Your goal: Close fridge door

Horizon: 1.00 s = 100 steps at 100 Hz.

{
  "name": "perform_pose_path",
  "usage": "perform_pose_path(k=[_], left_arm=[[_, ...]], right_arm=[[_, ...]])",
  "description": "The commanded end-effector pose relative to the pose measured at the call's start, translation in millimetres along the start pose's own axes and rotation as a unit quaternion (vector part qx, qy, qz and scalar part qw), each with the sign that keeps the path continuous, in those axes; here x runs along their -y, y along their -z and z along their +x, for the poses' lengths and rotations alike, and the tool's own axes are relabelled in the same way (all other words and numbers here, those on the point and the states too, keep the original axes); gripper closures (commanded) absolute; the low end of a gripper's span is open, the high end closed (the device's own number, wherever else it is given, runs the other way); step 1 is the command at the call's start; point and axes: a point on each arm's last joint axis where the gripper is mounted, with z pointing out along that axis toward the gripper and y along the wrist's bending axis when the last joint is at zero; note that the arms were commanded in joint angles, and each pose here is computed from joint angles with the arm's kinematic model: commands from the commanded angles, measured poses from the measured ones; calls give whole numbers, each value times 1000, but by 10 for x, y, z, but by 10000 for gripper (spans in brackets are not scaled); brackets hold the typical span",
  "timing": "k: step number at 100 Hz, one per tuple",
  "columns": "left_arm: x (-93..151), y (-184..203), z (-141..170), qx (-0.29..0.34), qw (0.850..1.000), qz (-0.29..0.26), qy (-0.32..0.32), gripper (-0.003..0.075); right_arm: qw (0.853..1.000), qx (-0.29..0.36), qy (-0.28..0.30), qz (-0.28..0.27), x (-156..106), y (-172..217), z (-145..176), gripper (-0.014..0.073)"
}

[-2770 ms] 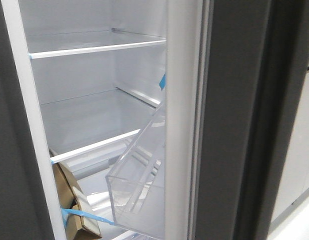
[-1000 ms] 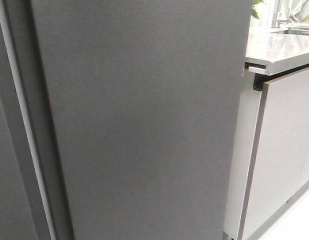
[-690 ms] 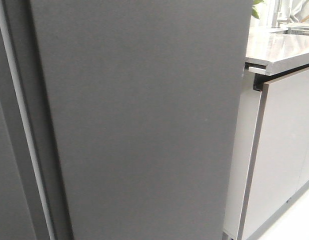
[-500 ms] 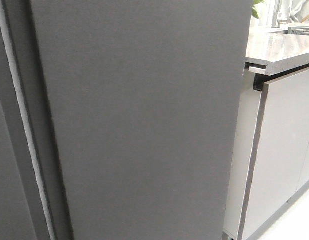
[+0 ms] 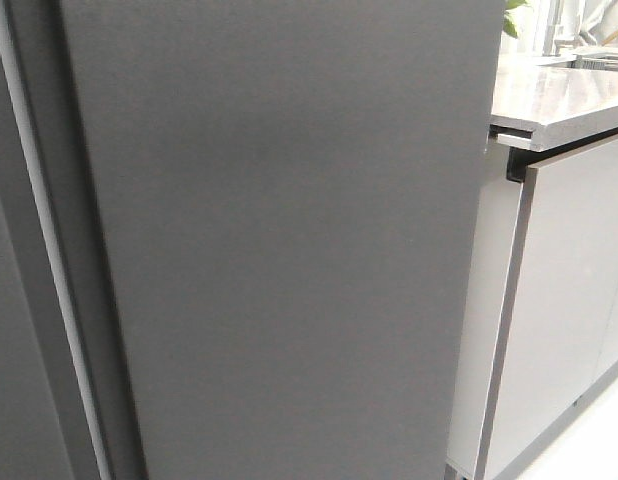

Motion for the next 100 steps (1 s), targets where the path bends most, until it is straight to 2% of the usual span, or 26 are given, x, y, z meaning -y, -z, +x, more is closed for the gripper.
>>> perform_pose_path(k=[1, 15, 27, 81, 100], left_arm=[[-2, 14, 47, 24, 1000, 2, 5, 740], [-2, 14, 47, 24, 1000, 2, 5, 740], [-2, 14, 47, 24, 1000, 2, 5, 740], [-2, 14, 47, 24, 1000, 2, 5, 740], [-2, 14, 47, 24, 1000, 2, 5, 740]], right_arm=[[999, 41, -3, 8, 21, 155, 118, 639], [999, 53, -3, 7, 26, 334, 400, 639], [998, 62, -5, 7, 31, 437, 519, 640], [999, 48, -6, 9, 36, 470, 572, 640], [997, 72, 5, 35, 37, 449, 613, 640]])
